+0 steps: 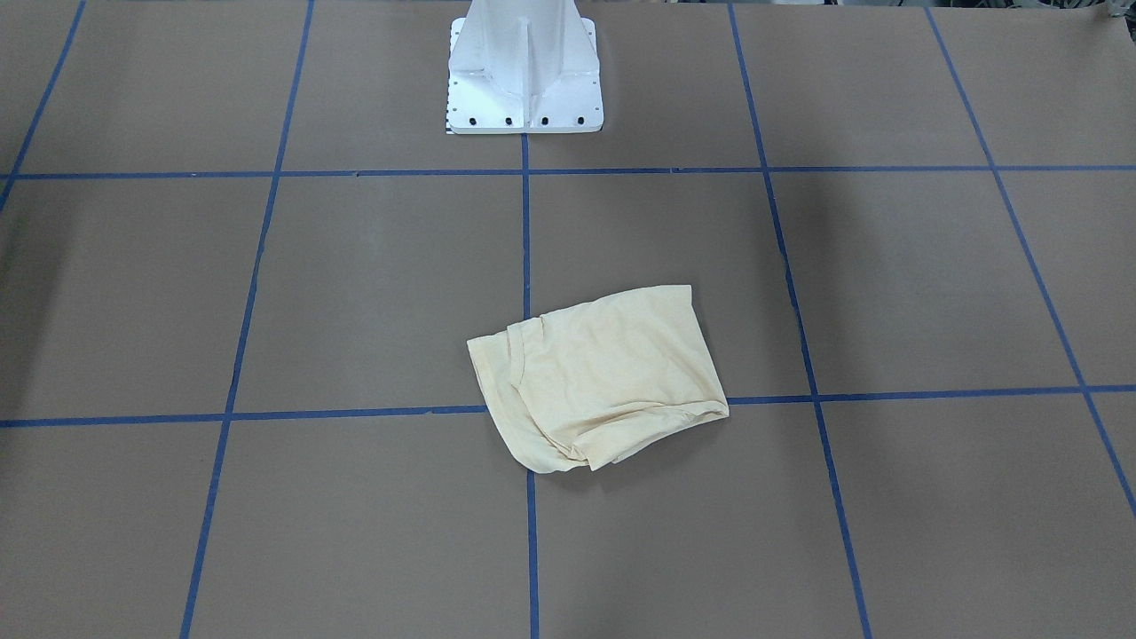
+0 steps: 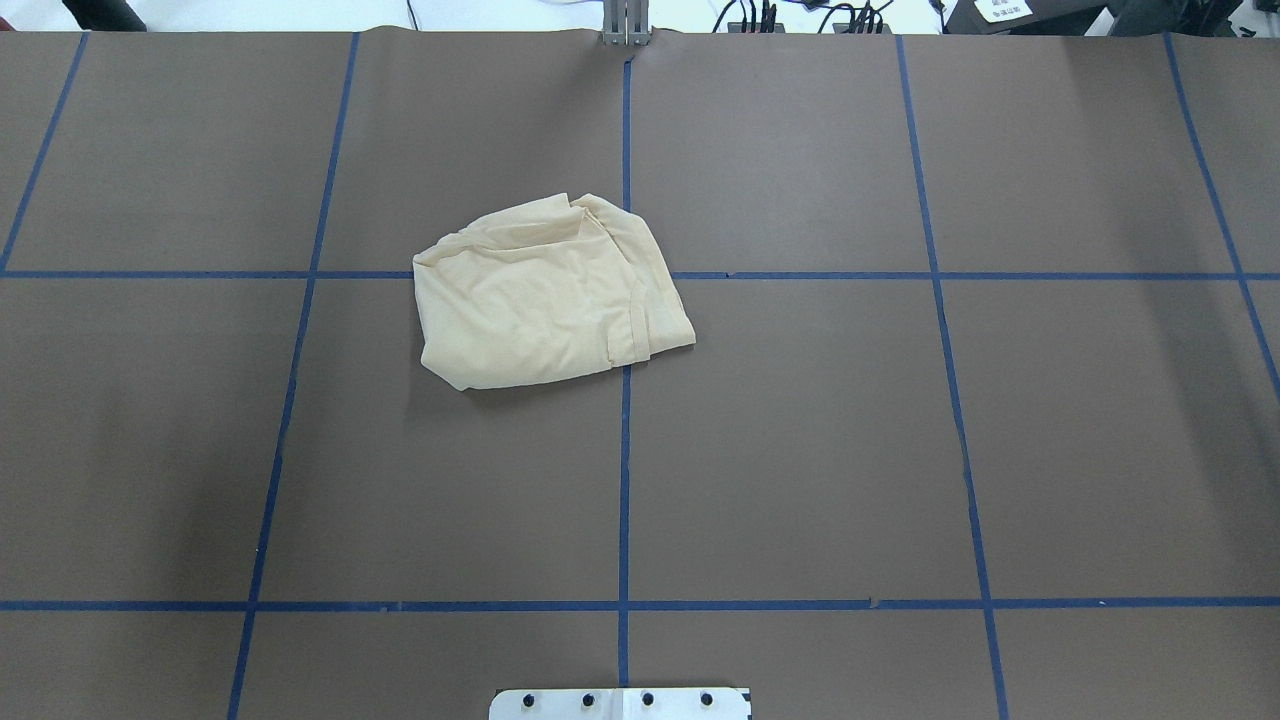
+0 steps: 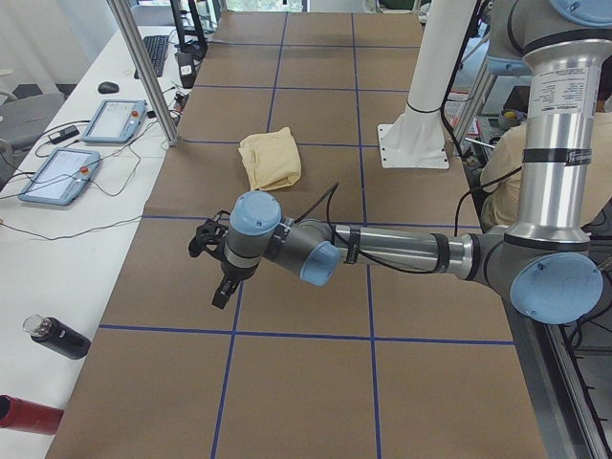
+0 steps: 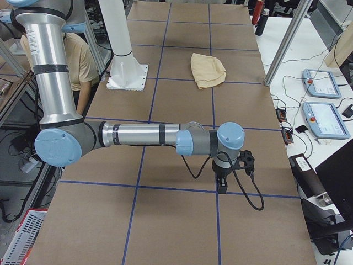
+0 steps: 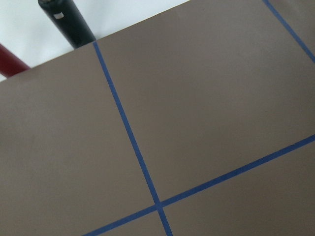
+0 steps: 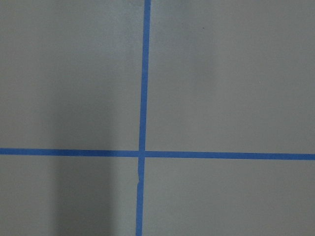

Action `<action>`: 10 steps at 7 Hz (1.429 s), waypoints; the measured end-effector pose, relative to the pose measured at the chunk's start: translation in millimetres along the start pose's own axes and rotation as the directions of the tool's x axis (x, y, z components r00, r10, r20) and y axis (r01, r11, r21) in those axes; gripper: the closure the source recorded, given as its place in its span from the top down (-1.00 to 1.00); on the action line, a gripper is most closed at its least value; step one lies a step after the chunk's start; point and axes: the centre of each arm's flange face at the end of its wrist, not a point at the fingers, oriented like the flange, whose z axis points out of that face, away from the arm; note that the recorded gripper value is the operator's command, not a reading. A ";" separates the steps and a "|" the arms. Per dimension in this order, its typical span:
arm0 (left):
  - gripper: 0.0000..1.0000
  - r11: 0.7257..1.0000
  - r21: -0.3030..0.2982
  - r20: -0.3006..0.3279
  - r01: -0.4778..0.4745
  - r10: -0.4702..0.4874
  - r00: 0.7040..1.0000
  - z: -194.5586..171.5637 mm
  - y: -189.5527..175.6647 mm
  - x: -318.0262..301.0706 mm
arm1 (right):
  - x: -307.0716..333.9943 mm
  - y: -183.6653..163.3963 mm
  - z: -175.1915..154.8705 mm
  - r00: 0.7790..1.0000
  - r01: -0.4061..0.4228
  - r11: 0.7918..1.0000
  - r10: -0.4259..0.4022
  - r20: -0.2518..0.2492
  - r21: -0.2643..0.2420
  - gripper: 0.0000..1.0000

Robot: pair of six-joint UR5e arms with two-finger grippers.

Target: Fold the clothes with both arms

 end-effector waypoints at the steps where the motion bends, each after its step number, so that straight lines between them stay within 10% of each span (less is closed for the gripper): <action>1: 1.00 1.000 -0.011 -0.001 0.025 -0.025 1.000 4.9 2.2 -3.4 | 0.5 1.3 -0.1 1.000 -0.004 1.000 0.004 -0.006 -0.005 1.00; 10: 1.00 0.997 -0.042 -0.001 0.070 -0.070 0.998 20.8 10.6 -17.6 | -94.3 0.4 19.9 0.994 -0.059 0.995 0.066 0.084 -0.079 1.00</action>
